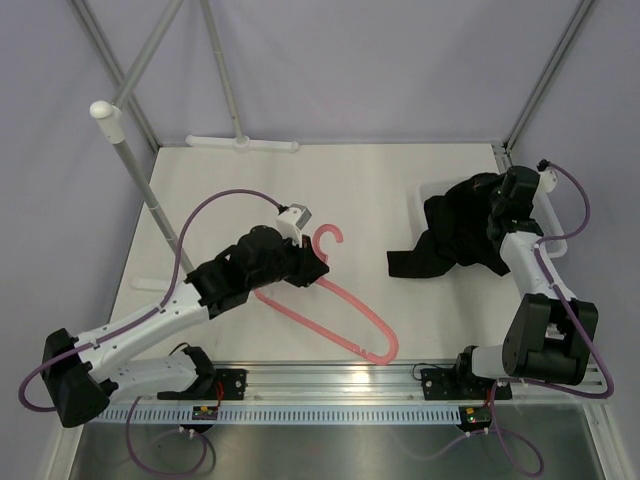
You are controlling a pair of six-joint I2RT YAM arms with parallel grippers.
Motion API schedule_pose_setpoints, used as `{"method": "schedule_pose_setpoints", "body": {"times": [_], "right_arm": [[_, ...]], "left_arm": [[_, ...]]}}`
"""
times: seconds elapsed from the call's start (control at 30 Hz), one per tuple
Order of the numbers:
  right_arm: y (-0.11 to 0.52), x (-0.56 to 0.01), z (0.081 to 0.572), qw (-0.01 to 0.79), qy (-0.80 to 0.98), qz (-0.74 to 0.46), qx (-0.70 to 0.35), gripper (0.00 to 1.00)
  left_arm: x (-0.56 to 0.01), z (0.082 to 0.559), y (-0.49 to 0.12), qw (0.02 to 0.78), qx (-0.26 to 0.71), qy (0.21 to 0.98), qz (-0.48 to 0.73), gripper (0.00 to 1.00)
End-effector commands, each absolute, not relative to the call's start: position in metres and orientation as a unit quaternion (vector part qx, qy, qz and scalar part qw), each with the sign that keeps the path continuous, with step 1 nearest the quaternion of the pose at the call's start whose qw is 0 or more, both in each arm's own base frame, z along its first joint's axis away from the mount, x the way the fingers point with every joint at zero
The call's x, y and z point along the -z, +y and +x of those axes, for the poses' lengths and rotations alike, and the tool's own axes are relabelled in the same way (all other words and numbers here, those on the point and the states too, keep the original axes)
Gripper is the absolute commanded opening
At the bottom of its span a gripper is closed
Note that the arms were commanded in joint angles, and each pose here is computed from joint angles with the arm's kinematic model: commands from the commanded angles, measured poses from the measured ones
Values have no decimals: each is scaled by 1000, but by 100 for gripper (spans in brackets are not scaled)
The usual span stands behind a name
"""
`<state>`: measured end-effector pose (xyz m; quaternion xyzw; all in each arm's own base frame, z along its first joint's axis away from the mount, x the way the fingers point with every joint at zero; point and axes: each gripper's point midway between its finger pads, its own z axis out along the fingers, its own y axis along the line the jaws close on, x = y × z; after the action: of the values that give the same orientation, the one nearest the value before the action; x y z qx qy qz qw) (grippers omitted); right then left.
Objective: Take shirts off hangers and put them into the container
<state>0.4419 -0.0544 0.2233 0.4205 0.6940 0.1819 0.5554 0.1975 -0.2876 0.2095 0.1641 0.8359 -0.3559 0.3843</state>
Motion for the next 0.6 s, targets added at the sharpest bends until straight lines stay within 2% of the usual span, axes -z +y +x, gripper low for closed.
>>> {"method": "schedule_pose_setpoints", "body": {"times": [0.0,0.03,0.07,0.17,0.2,0.4,0.5,0.57], "right_arm": [[-59,-193,423,535,698,453,-148,8],[-63,-184,417,534,702,453,-132,14],[-64,-180,413,528,709,452,-120,27],[-68,-194,408,541,714,433,-97,47],[-66,-200,403,542,718,427,-92,57],[-24,-276,400,580,743,323,-79,84],[51,-316,390,590,770,189,-154,95],[96,-329,373,573,781,121,-214,96]], "left_arm": [[-247,215,-289,441,358,810,144,0],[-248,214,-287,445,359,808,142,0],[-249,214,-286,447,357,808,138,0],[-248,212,-282,450,358,807,135,0],[-249,212,-281,452,357,806,134,0],[-249,218,-270,468,329,811,124,0],[-259,232,-265,488,299,813,112,0],[-278,241,-262,505,284,808,104,0]]}}
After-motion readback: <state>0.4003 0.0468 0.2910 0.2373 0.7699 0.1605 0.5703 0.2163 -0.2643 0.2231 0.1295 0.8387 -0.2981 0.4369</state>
